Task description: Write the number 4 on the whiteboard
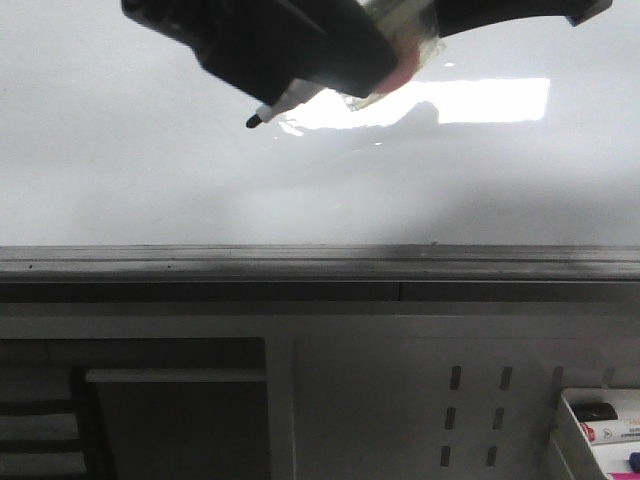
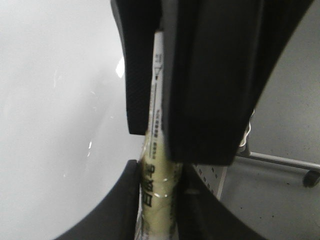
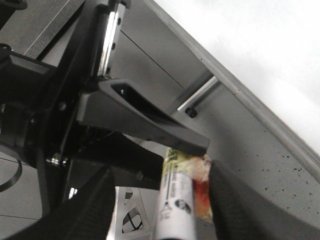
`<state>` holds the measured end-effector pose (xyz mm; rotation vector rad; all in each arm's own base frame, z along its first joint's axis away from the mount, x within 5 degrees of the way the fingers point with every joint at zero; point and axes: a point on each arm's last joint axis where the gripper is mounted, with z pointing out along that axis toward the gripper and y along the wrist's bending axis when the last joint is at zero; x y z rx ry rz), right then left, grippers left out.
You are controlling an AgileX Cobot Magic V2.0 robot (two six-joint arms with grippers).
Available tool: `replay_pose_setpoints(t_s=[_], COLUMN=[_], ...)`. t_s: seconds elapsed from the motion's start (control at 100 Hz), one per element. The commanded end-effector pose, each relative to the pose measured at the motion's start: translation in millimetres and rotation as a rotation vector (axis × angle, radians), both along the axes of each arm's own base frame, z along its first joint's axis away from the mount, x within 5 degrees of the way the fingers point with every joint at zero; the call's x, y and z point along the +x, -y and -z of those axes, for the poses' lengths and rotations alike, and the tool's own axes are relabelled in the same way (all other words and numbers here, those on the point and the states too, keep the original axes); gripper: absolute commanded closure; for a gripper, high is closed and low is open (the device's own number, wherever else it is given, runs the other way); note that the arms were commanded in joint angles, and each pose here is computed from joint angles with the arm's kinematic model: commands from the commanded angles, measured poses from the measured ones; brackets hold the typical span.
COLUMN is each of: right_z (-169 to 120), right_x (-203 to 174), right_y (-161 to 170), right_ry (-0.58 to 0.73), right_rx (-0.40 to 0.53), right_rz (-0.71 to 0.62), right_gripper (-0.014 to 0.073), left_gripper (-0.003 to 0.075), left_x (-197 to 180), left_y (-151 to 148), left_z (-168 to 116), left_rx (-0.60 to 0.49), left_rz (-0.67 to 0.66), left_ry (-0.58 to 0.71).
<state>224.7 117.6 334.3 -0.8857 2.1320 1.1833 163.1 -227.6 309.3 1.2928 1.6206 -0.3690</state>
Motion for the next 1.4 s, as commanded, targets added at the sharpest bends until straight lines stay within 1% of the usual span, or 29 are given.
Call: replay_pose_setpoints(t_s=[0.0,0.14,0.28,0.31,0.45,0.52,0.59,0.65,0.71,0.76,0.81,0.85,0.97,1.1,1.22,1.39], right_z=[-17.0,-17.0,-17.0,-17.0,-17.0,-17.0,-17.0,-17.0,-17.4,-17.0,-15.1,-12.7,-8.7,-11.0,-17.4,-23.0], right_x=[-2.7,-2.7,-2.7,-2.8,-3.8,-3.0,-2.2,-1.8,-1.2,-0.7,-0.9,-0.8,-7.9,-15.4,-12.5,-1.3], right_y=[-1.4,-1.4,-1.4,-1.5,-1.6,-1.5,-1.4,-1.3,-0.8,-0.1,1.4,2.9,8.0,10.7,13.1,15.8], right_ry=[0.039,0.039,0.039,0.039,0.035,0.04,0.043,0.045,0.055,0.067,0.088,0.103,0.172,0.26,0.335,0.411], right_rx=[0.054,0.054,0.054,0.054,0.055,0.054,0.053,0.053,0.052,0.049,0.042,0.039,0.033,0.091,0.13,0.177], right_rz=[-0.001,-0.001,-0.001,-0.001,-0.012,-0.004,0.004,0.008,0.023,0.043,0.074,0.109,0.179,0.234,0.296,0.385], right_gripper=[0.0304,0.0456,0.0642,0.0669,0.0664,0.065,0.0647,0.0647,0.0647,0.0647,0.0647,0.0647,0.0647,0.0647,0.0647,0.0647], left_gripper=[0.0741,0.0741,0.0741,0.074,0.0734,0.069,0.0607,0.0514,0.0419,0.0354,0.0309,0.0289,0.0286,0.0286,0.0289,0.0289], left_x=[0.1,0.1,0.4,0.6,1.0,1.0,0.3,1.0,4.5,8.2,12.7,16.2,22.8,24.5,22.0,11.5], left_y=[1.4,1.4,1.6,1.7,1.4,1.5,-0.1,-3.5,-10.2,-17.9,-27.0,-36.2,-66.0,-98.0,-125.8,-153.6], left_z=[-22.0,-22.1,-23.0,-23.4,-23.4,-24.0,-26.3,-29.6,-33.8,-38.1,-42.0,-45.5,-55.8,-65.2,-66.5,-63.1], left_rx=[-0.108,-0.108,-0.117,-0.12,-0.123,-0.127,-0.142,-0.161,-0.19,-0.217,-0.236,-0.249,-0.28,-0.368,-0.434,-0.499], left_rz=[-0.008,-0.007,-0.009,-0.01,-0.014,-0.015,-0.021,-0.036,-0.071,-0.107,-0.147,-0.183,-0.286,-0.411,-0.523,-0.634], left_ry=[0.077,0.078,0.084,0.087,0.082,0.08,0.073,0.07,0.056,0.046,0.038,0.031,0.013,0.011,0.024,0.064])
